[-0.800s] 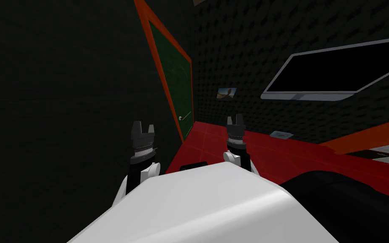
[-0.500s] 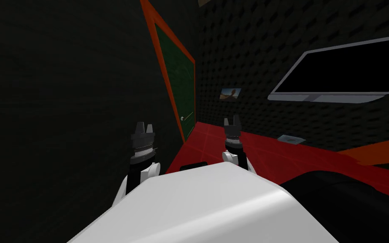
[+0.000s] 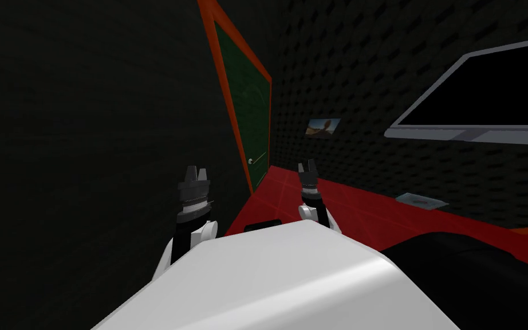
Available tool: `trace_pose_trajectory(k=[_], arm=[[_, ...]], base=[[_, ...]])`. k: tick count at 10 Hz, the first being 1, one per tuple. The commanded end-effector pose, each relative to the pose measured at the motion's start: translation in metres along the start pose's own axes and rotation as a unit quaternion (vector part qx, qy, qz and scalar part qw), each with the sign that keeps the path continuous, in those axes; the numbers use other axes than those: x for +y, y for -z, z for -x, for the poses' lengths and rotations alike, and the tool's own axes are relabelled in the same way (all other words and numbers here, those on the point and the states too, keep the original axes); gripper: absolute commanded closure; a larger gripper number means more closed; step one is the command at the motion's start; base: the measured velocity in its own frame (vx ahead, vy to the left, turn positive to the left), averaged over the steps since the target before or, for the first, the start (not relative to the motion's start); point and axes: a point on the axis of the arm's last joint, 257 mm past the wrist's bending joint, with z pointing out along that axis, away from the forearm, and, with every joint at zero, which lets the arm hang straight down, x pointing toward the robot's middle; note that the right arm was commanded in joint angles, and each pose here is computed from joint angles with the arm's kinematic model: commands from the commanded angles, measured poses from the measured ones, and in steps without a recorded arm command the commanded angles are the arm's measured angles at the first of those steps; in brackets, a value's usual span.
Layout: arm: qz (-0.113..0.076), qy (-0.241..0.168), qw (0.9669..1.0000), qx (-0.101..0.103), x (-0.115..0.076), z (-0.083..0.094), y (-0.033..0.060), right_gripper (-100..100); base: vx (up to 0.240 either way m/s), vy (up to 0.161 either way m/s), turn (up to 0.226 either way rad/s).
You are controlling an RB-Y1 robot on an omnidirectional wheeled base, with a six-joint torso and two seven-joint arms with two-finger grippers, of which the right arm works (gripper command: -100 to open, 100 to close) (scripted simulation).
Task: Pull the door open
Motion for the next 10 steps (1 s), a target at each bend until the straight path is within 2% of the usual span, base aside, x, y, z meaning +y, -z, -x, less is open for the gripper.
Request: trace_pose_trajectory(k=[1, 4, 7, 8, 10], arm=[[-0.013, -0.011, 0.9998, 0.008, -0.017, -0.007, 0.0035, -100], [-0.037, -0.03, 0.9985, 0.026, -0.048, -0.019, 0.0105, -100], [-0.061, -0.049, 0.9959, 0.045, -0.08, -0.032, 0.0183, -100], [-0.066, -0.049, 0.9956, 0.045, -0.084, -0.032, 0.0204, -100], [-0.082, -0.061, 0.9931, 0.058, -0.104, -0.04, 0.0262, -100]], base=[[0.083, -0.035, 0.177], [0.09, -0.038, 0.18], [0.092, -0.058, 0.207], [0.054, -0.046, 0.057], [0.05, -0.04, 0.158]])
